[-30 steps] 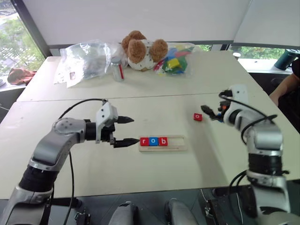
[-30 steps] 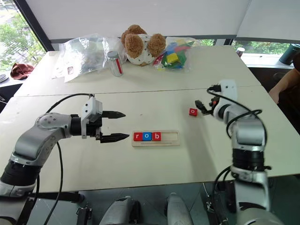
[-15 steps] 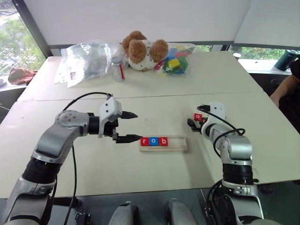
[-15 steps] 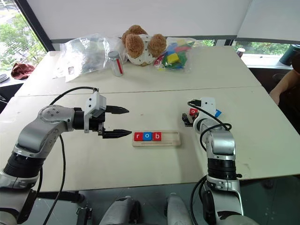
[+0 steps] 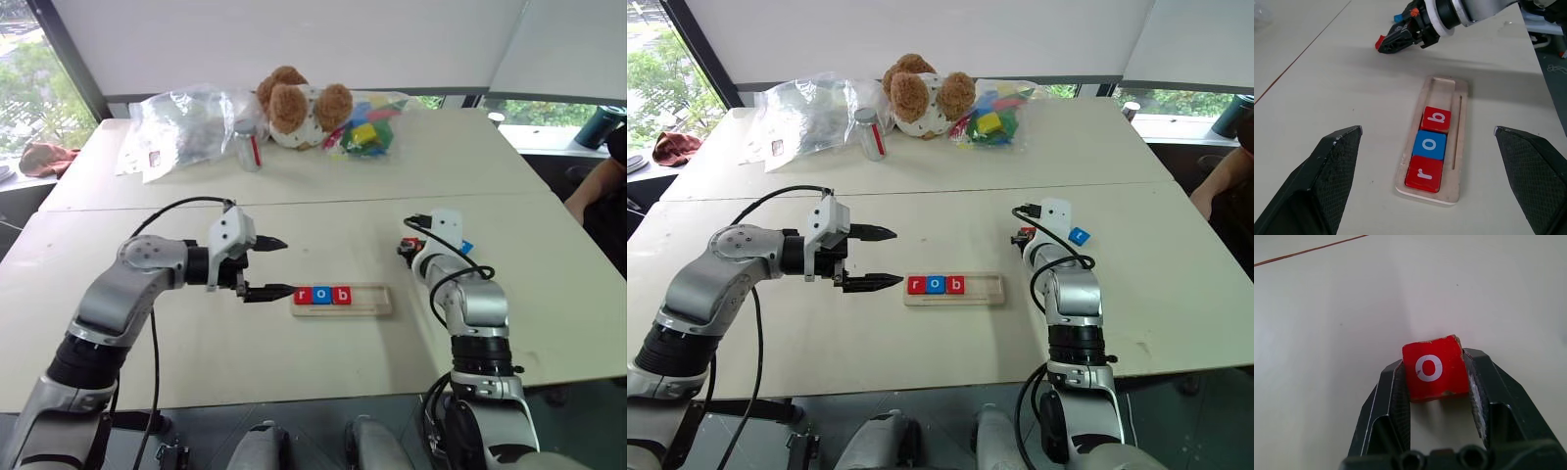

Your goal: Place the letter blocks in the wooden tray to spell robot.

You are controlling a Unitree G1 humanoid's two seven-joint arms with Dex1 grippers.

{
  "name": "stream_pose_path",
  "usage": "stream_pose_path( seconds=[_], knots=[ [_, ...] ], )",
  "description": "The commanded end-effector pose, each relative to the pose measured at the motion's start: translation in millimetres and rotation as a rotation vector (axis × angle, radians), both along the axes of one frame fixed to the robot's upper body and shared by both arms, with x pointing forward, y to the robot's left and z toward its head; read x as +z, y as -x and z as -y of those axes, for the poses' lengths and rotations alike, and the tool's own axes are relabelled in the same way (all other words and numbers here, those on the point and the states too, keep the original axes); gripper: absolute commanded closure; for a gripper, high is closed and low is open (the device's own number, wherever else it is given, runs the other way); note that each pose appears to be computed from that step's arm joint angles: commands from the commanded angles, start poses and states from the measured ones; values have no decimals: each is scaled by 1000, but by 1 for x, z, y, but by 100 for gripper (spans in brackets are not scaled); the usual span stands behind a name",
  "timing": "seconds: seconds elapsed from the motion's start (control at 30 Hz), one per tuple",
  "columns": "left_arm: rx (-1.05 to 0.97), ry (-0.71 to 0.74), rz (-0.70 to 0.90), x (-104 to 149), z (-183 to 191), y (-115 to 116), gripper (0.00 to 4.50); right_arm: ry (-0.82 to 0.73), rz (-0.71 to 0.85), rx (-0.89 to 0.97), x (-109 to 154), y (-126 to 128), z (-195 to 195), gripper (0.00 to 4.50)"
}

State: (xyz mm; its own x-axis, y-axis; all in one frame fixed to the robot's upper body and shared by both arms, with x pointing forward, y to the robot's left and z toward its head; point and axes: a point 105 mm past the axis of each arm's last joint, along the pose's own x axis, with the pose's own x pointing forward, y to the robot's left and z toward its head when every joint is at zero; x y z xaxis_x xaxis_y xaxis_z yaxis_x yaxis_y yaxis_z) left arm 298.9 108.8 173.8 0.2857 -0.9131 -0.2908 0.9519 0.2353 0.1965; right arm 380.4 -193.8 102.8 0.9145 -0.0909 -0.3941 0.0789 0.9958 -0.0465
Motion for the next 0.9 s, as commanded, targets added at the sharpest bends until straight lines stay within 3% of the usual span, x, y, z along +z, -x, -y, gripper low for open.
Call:
stream_pose_path(
  seconds=[0.03, 0.27, 0.53, 0.6, 0.7, 0.73, 0.77, 0.9],
  knots=[
    [-73, -15, 24, 3, 9, 7, 0, 35, 66, -57, 28, 25, 16, 333],
    [-230, -58, 36, -6, 35, 14, 0, -27, -36, -132, 14, 92, 25, 333],
    [-290, -42, 46, -4, 50, 7, 0, -93, -111, -234, -11, 96, 33, 333],
    [-287, -39, 42, -4, 50, 6, 0, -99, -103, -235, -9, 94, 34, 223],
    [-274, -33, 35, -5, 48, 4, 0, -98, -110, -224, -10, 93, 32, 97],
    [-266, -28, 33, -5, 47, 2, 0, -94, -116, -217, -10, 93, 31, 33],
    [-260, -24, 32, -4, 46, 1, 0, -91, -116, -211, -10, 93, 30, 4],
    [-221, -24, 32, -1, 35, -4, 0, 11, -8, -141, 19, 86, 36, 4]
  ],
)
